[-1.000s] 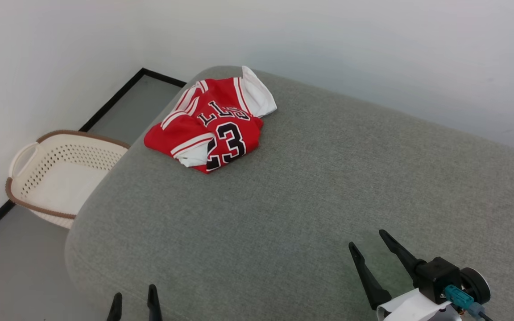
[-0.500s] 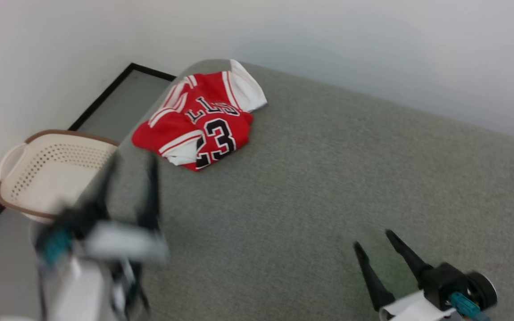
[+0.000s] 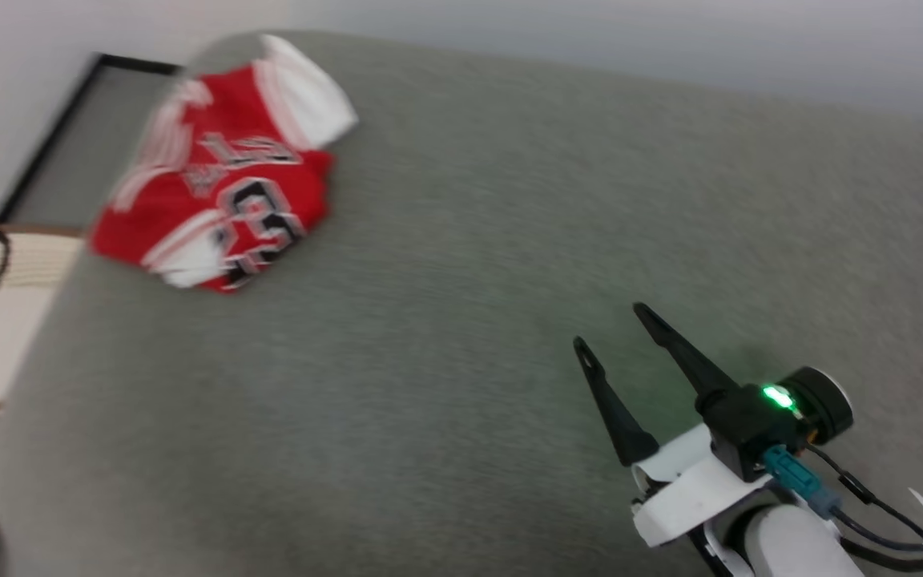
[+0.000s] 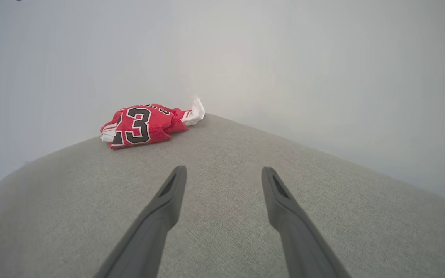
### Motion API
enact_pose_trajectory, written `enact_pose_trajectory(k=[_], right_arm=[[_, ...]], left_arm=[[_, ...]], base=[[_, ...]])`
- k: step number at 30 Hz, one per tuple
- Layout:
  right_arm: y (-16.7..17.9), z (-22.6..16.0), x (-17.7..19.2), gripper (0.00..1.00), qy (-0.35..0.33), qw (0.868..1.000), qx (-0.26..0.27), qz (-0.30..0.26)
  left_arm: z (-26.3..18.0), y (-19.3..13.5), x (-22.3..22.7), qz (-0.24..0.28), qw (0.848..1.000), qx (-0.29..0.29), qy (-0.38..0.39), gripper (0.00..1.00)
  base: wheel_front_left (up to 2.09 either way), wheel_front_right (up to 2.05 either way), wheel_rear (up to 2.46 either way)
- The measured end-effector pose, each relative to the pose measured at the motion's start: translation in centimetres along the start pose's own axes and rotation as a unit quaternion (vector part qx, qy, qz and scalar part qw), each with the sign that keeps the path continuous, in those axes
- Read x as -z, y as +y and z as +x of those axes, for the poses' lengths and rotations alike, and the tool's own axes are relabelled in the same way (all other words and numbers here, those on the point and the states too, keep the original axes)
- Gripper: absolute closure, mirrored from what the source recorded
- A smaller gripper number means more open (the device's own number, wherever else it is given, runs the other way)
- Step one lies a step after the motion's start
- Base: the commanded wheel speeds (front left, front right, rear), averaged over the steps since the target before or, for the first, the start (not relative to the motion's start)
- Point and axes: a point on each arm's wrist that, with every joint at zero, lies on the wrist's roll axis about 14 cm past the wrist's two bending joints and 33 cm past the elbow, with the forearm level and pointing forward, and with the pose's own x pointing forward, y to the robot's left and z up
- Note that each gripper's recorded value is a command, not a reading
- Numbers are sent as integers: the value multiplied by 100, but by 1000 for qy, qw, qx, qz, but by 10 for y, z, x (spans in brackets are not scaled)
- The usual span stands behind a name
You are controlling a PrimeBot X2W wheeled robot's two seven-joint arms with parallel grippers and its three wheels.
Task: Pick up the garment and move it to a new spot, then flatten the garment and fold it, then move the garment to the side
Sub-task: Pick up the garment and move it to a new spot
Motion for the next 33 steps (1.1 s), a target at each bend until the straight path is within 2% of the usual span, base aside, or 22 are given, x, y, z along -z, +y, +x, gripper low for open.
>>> enact_pose_trajectory(k=[3, 6, 9, 12, 15, 20, 22, 29, 33], right_arm=[[-14, -5, 10, 0, 6, 1000, 19, 6], [-23, -8, 16, 0, 8, 999, 32, 13], [-31, -12, 24, 0, 15, 999, 42, 15], [-40, -14, 32, 0, 21, 998, 51, 17], [-46, -18, 42, 0, 33, 997, 59, 22], [-54, -23, 50, 0, 46, 997, 67, 20], [-55, -24, 52, 0, 49, 996, 68, 19], [-60, -29, 53, 0, 56, 995, 75, 20], [-61, -30, 50, 0, 55, 995, 76, 19]], left_arm=[[17, -17, 56, -33, 993, -1, 116, 0], [22, -30, 105, -65, 973, -5, 220, 0], [13, -47, 158, -68, 939, 4, 337, 0], [-7, -71, 211, -83, 892, 18, 445, 0], [-22, -82, 245, -87, 853, 22, 513, 0], [-47, -88, 290, -74, 805, 20, 589, 0], [-49, -89, 299, -71, 797, 19, 600, 0], [-52, -92, 322, -52, 782, 15, 621, 0], [-54, -93, 326, -50, 779, 15, 625, 0]], base=[[0, 0, 0], [0, 0, 0], [0, 0, 0], [0, 0, 0], [0, 0, 0], [0, 0, 0], [0, 0, 0], [0, 0, 0], [0, 0, 0]])
